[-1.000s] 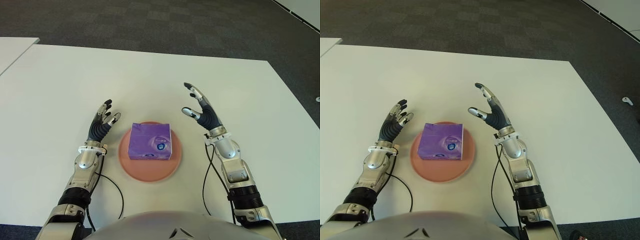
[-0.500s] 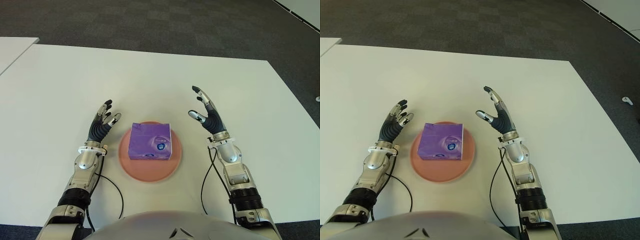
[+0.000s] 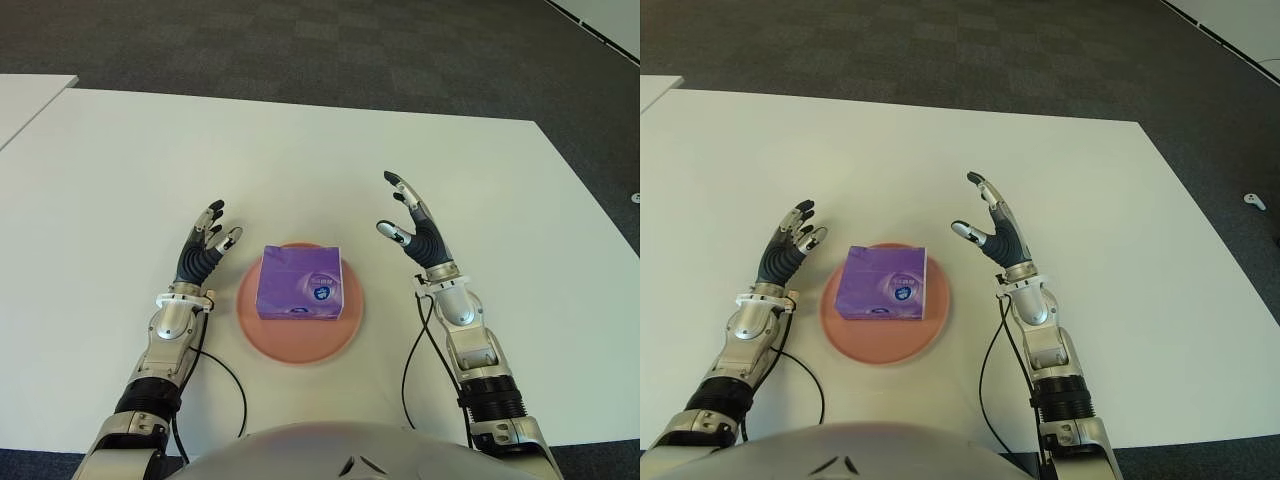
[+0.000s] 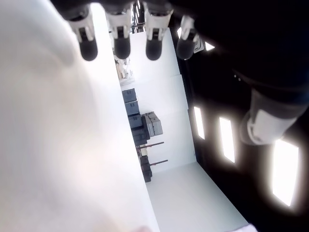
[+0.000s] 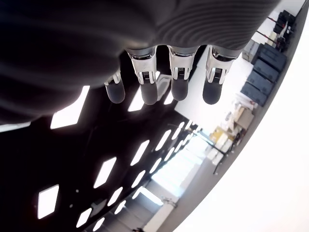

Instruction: Put the tissue paper into the plate.

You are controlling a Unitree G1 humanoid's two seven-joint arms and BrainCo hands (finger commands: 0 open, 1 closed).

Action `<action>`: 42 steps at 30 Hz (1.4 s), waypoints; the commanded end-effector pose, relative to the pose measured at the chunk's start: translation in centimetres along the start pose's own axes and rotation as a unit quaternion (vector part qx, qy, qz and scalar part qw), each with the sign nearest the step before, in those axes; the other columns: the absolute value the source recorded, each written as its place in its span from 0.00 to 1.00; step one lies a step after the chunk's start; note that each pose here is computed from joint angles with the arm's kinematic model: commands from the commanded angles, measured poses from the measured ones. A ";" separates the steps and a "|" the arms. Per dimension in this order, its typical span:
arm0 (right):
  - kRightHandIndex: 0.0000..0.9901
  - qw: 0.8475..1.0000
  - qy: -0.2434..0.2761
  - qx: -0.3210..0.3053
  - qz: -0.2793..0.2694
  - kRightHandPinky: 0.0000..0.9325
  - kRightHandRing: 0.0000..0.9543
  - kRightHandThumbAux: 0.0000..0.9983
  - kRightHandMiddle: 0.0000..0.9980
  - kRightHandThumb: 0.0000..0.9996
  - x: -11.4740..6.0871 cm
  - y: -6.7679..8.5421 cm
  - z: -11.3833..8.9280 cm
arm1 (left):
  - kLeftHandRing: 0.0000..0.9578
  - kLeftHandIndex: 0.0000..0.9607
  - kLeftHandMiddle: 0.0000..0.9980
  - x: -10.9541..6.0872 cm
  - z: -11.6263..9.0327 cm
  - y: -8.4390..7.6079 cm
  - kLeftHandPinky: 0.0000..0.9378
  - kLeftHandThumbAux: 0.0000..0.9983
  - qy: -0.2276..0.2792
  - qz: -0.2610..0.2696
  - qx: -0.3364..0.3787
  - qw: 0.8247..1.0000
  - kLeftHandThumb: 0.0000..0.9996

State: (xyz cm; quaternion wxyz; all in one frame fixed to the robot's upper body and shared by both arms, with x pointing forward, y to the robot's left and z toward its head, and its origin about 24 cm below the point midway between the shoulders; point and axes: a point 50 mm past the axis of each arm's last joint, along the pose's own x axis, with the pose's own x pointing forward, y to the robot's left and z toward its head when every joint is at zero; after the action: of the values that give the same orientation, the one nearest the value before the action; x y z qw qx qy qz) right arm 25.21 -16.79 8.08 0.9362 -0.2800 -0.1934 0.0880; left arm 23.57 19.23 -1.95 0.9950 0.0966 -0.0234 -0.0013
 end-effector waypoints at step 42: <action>0.00 0.926 0.267 0.236 -0.120 0.00 0.00 0.60 0.00 0.00 -6.4 10.6 -8.2 | 0.00 0.00 0.00 -3.3 -2.9 -0.4 0.00 0.49 0.082 -0.006 0.003 0.997 0.00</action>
State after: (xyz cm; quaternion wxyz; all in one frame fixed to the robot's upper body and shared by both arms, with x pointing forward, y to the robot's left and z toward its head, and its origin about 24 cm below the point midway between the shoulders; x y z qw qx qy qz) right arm 26.49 -14.27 -0.47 0.9954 -0.0665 -0.0607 -0.0319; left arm 23.52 19.44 -1.52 0.9945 0.1003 -0.0300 -0.0004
